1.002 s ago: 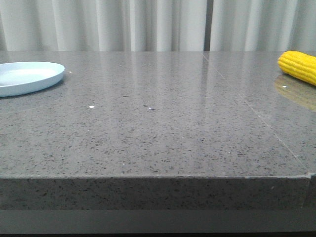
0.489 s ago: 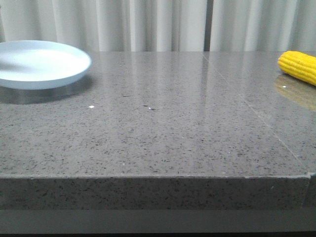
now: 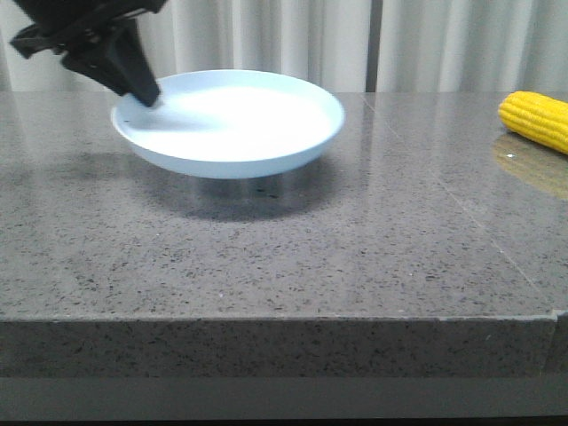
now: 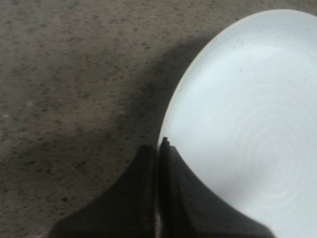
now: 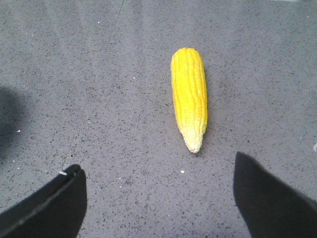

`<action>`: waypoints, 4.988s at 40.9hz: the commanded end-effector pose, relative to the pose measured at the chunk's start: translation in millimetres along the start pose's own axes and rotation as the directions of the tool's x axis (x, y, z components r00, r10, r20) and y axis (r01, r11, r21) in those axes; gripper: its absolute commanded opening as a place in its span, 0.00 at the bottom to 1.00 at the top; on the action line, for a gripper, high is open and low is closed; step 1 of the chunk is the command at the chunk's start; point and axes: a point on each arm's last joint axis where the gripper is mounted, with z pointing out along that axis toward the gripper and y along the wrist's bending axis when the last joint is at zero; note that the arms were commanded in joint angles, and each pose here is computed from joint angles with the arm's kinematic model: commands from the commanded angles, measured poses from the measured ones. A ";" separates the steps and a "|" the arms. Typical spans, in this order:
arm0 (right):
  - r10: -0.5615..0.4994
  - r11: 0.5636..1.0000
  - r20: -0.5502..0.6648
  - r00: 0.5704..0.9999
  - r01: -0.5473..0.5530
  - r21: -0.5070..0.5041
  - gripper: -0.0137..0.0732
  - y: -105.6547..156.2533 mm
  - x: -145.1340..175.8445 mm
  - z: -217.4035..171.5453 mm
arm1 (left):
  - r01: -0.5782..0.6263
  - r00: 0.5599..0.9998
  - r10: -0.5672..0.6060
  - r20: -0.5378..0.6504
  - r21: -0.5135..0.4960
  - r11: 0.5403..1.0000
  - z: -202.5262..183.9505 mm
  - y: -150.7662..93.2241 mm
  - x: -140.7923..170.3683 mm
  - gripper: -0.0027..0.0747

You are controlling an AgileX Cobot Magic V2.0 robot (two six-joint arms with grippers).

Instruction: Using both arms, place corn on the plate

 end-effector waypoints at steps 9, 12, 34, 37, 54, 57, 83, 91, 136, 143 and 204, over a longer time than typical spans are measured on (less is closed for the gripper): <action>-0.011 1.000 0.102 0.995 0.011 -0.003 0.88 0.9 -16.2 -4.0 | -0.014 0.999 0.013 0.032 0.039 0.999 13.3 -16.4 -9.1 0.01; -0.011 1.000 0.102 0.995 0.011 -0.003 0.88 0.9 -16.2 -4.0 | 0.003 1.000 -0.003 0.015 0.037 0.999 19.0 -12.1 -7.7 0.02; -0.011 1.000 0.102 0.995 0.011 -0.003 0.88 0.9 -16.2 -4.0 | -0.066 0.997 0.066 0.049 -0.004 0.998 -31.2 -20.6 -9.4 0.74; -0.011 1.000 0.102 0.995 0.011 -0.003 0.88 0.9 -16.2 -4.0 | -0.106 0.992 0.108 0.068 -0.029 0.994 -48.1 -31.6 -8.1 0.74; -0.011 1.000 0.102 0.995 0.011 -0.003 0.88 0.9 -16.2 -4.0 | -0.253 0.936 0.305 0.177 -0.266 0.930 -138.9 -110.4 38.3 0.74; -0.011 1.000 0.102 0.995 0.011 -0.003 0.88 0.9 -16.2 -4.0 | -0.269 0.924 0.320 0.207 -0.240 0.933 -148.7 -117.2 53.8 0.74; -0.011 1.000 0.102 0.995 0.011 -0.003 0.88 0.9 -16.2 -4.0 | -0.247 0.900 0.295 0.322 -0.182 0.952 -190.3 -92.1 172.6 0.74; -0.011 1.000 0.102 0.995 0.011 -0.003 0.88 0.9 -16.2 -4.0 | -0.246 0.894 0.295 0.337 -0.181 0.952 -194.0 -90.4 178.5 0.74; 0.025 0.996 -0.399 0.917 0.013 0.092 0.88 -33.2 -83.2 153.3 | -0.246 0.894 0.295 0.336 -0.181 0.952 -194.0 -90.3 178.6 0.74; 0.027 0.996 -0.424 0.905 0.013 0.091 0.88 -37.5 -88.2 190.6 | -0.246 0.894 0.295 0.336 -0.181 0.952 -194.0 -90.3 178.6 0.74; -0.145 0.963 -0.325 0.935 0.058 -0.265 0.46 71.1 -128.0 174.7 | -0.246 0.894 0.295 0.336 -0.181 0.952 -194.0 -90.3 178.6 0.74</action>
